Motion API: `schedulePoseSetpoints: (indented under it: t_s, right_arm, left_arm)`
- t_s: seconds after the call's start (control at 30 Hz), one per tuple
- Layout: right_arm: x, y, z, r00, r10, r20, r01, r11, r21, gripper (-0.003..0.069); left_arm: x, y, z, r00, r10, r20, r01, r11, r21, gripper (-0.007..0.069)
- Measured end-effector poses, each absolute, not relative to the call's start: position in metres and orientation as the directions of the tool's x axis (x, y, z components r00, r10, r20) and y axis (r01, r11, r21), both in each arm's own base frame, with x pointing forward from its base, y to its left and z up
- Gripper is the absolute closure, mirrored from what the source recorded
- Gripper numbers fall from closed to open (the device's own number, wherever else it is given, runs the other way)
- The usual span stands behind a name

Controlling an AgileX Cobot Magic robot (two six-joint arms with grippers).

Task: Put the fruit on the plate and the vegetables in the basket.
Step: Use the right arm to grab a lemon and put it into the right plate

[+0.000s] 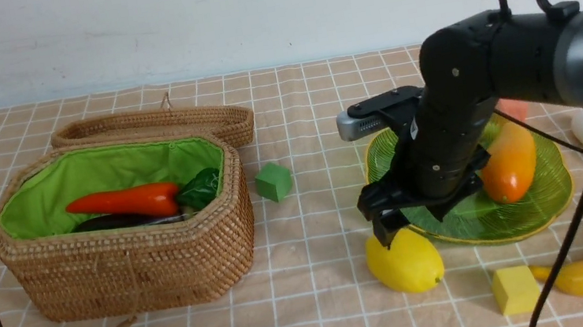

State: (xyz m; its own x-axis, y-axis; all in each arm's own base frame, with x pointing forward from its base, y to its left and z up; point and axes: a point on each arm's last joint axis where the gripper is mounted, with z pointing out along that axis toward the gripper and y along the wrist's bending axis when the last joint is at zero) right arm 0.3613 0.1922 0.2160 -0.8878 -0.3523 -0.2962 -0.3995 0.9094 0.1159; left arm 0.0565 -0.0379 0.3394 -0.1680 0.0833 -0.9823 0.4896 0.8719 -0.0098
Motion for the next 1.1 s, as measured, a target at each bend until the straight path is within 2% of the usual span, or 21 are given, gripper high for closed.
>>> schedulePoseSetpoints:
  t_s: [0.13, 0.27, 0.43, 0.6, 0.67, 0.77, 0.9, 1.0, 1.07, 1.1]
  right_arm:
    - [0.361, 0.204, 0.208, -0.885, -0.356, -0.301, -0.409, 0.902, 0.136, -0.0010]
    - [0.355, 0.217, 0.188, -0.878, -0.412, -0.244, -0.447, 0.887, 0.112, 0.0006]
    - [0.350, 0.224, 0.182, -0.872, -0.439, -0.216, -0.468, 0.878, 0.104, 0.0016]
    - [0.346, 0.227, 0.177, -0.891, -0.419, -0.176, -0.445, 0.883, 0.149, 0.0046]
    - [0.346, 0.229, 0.172, -0.897, -0.413, -0.156, -0.436, 0.885, 0.163, 0.0079]
    - [0.347, 0.229, 0.171, -0.898, -0.413, -0.151, -0.435, 0.885, 0.165, 0.0084]
    - [0.348, 0.230, 0.174, -0.896, -0.419, -0.145, -0.439, 0.884, 0.161, 0.0084]
    - [0.351, 0.230, 0.188, -0.890, -0.431, -0.145, -0.450, 0.882, 0.141, 0.0084]
    - [0.355, 0.228, 0.203, -0.889, -0.419, -0.184, -0.444, 0.887, 0.124, 0.0084]
    - [0.364, 0.223, 0.223, -0.891, -0.379, -0.249, -0.414, 0.904, 0.106, 0.0084]
  left_arm:
    - [0.056, -0.038, 0.339, -0.170, 0.085, -0.982, 0.491, 0.871, -0.010, 0.0600]
    - [0.056, -0.038, 0.339, -0.172, 0.086, -0.981, 0.491, 0.871, -0.010, 0.0597]
    - [0.056, -0.038, 0.339, -0.174, 0.087, -0.981, 0.492, 0.870, -0.010, 0.0595]
    - [0.056, -0.038, 0.339, -0.175, 0.087, -0.981, 0.493, 0.870, -0.010, 0.0592]
    - [0.056, -0.038, 0.339, -0.175, 0.087, -0.981, 0.493, 0.870, -0.010, 0.0592]
    - [0.056, -0.038, 0.339, -0.175, 0.087, -0.981, 0.493, 0.870, -0.010, 0.0592]
    - [0.056, -0.038, 0.339, -0.175, 0.087, -0.981, 0.493, 0.870, -0.010, 0.0589]
    - [0.056, -0.038, 0.339, -0.175, 0.087, -0.981, 0.493, 0.870, -0.010, 0.0589]
    - [0.056, -0.038, 0.339, -0.175, 0.087, -0.981, 0.493, 0.870, -0.010, 0.0587]
    - [0.056, -0.038, 0.339, -0.175, 0.087, -0.981, 0.493, 0.870, -0.010, 0.0587]
